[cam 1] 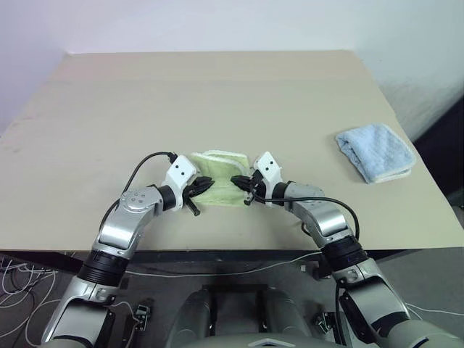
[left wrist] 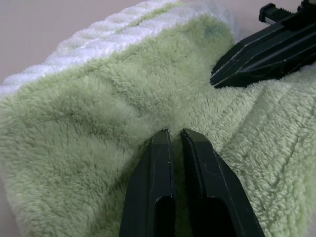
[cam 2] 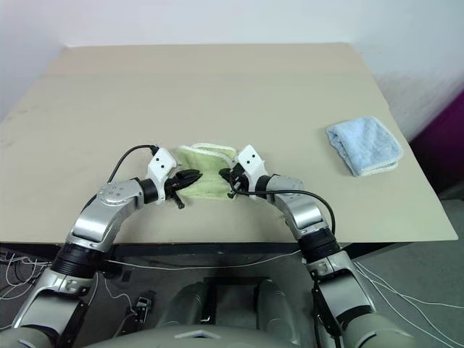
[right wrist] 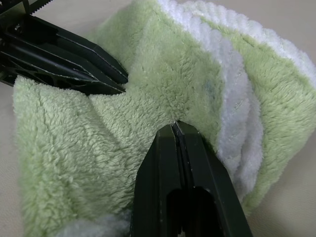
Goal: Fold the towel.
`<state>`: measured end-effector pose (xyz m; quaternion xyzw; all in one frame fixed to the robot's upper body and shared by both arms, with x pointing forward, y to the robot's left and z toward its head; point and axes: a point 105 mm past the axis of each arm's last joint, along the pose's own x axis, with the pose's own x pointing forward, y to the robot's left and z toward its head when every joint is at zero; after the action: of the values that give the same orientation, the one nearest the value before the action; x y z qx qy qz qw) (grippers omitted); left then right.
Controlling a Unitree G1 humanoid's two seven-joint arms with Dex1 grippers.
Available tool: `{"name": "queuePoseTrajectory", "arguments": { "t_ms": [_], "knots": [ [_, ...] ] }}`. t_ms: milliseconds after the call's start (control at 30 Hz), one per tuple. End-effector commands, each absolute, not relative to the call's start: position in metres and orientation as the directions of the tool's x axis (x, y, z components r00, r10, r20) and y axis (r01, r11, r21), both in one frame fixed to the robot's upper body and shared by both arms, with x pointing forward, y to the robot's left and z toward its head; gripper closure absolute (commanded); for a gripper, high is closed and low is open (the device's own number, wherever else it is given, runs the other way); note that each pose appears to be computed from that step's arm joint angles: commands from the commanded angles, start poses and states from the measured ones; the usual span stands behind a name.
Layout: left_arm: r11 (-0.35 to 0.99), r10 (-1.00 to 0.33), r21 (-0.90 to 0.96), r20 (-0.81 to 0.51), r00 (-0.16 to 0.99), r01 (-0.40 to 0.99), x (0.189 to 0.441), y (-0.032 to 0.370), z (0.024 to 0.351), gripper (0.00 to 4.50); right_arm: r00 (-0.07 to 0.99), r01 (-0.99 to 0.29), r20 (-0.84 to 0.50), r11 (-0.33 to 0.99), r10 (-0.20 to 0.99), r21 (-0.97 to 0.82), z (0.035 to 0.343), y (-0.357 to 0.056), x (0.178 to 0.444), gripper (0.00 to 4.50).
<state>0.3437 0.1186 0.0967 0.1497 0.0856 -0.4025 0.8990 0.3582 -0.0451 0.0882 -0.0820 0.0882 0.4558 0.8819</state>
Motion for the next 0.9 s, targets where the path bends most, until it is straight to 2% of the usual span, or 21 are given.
{"name": "queuePoseTrajectory", "arguments": {
  "t_ms": [33,133,233,367,467,633,800,833,900],
  "knots": [
    [0.632,-0.681,0.194,-0.322,0.657,0.75,0.338,0.126,0.081,4.07,0.568,-0.818,-0.243,0.573,0.786,-0.06,0.08,-0.047,0.355,4.5],
    [0.701,-0.693,0.078,-0.162,0.702,0.709,0.342,0.133,0.113,4.07,0.575,-0.818,-0.153,0.572,0.804,-0.068,0.102,-0.048,0.353,4.5],
    [0.781,-0.621,-0.111,-0.034,0.783,0.615,0.35,0.162,0.144,4.07,0.574,-0.818,-0.085,0.564,0.815,-0.112,0.122,-0.051,0.348,4.5],
    [0.802,-0.524,-0.365,-0.049,0.85,0.473,0.35,0.21,0.148,4.07,0.592,-0.799,-0.034,0.581,0.805,-0.153,0.141,-0.06,0.344,4.5],
    [0.764,-0.533,-0.483,-0.097,0.84,0.429,0.341,0.223,0.137,3.53,0.603,-0.786,-0.024,0.589,0.797,-0.186,0.147,-0.067,0.341,4.5],
    [0.659,-0.585,-0.649,-0.124,0.801,0.381,0.332,0.216,0.12,1.84,0.61,-0.777,-0.026,0.592,0.792,-0.216,0.152,-0.075,0.335,4.5],
    [0.564,-0.679,-0.724,-0.132,0.722,0.398,0.326,0.19,0.112,0.24,0.631,-0.759,-0.026,0.611,0.775,-0.224,0.154,-0.084,0.335,4.5],
    [0.541,-0.701,-0.737,-0.129,0.702,0.405,0.325,0.183,0.111,0.04,0.637,-0.755,-0.027,0.616,0.77,-0.224,0.154,-0.085,0.335,4.5],
    [0.513,-0.73,-0.754,-0.132,0.671,0.41,0.323,0.171,0.108,0.04,0.645,-0.749,-0.028,0.624,0.764,-0.225,0.154,-0.088,0.334,4.5]
  ]
}}
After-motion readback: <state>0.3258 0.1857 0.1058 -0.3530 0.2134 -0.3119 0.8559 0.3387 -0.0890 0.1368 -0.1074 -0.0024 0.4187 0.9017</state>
